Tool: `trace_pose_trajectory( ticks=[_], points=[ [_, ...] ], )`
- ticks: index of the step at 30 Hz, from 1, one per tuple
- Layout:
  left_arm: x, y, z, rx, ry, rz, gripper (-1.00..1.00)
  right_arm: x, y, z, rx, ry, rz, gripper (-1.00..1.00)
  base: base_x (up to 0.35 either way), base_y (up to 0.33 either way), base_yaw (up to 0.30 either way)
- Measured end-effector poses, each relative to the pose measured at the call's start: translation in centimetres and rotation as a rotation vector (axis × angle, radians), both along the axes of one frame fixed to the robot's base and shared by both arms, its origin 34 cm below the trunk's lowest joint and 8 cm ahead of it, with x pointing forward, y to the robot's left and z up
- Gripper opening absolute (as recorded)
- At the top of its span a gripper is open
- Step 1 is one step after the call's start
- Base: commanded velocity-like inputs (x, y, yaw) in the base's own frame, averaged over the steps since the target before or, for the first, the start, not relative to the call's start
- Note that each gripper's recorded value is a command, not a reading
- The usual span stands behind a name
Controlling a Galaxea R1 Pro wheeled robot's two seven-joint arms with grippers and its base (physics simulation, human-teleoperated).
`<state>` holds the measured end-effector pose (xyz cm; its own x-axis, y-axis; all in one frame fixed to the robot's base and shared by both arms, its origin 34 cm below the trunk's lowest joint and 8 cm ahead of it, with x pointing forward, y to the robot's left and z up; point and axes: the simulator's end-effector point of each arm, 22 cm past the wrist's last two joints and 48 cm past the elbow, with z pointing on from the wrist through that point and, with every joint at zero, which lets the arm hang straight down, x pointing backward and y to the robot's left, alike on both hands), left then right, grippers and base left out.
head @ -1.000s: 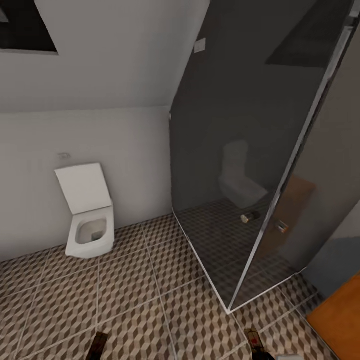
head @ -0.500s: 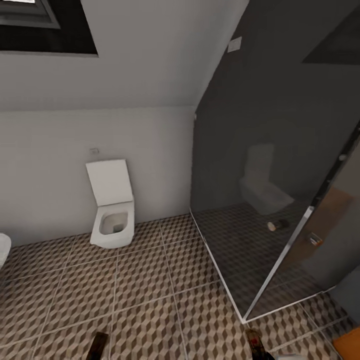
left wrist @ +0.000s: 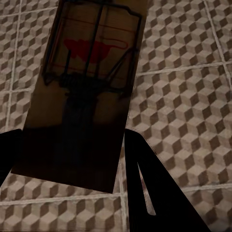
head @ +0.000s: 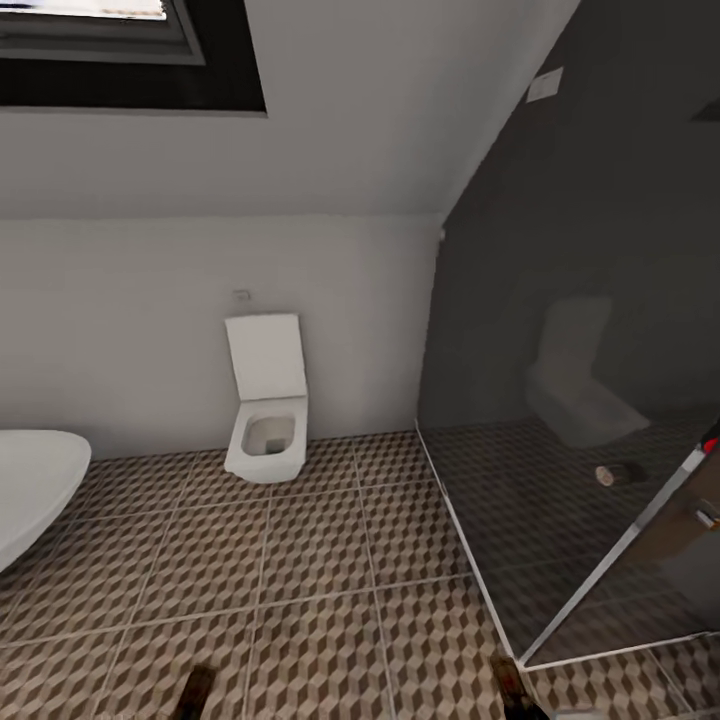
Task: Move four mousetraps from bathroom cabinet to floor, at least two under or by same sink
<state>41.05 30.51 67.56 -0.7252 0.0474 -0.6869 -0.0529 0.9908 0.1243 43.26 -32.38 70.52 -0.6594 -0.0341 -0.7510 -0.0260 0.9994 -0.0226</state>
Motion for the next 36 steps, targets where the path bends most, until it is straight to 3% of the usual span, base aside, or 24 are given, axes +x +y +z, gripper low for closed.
trace_pose_trajectory(
  ticks=[23, 36],
  points=[
    [0.03, 0.00, 0.01, 0.000, -0.001, 0.000, -1.00, -0.01, 0.00, -0.01, 0.000, 0.000, 0.000, -1.00, 0.000, 0.000, 0.286],
    [0.01, -0.04, 0.01, -0.001, 0.000, -0.001, -1.00, 0.02, -0.02, 0.03, 0.000, -0.001, -0.001, -1.00, 0.016, 0.168, 0.049]
  ],
)
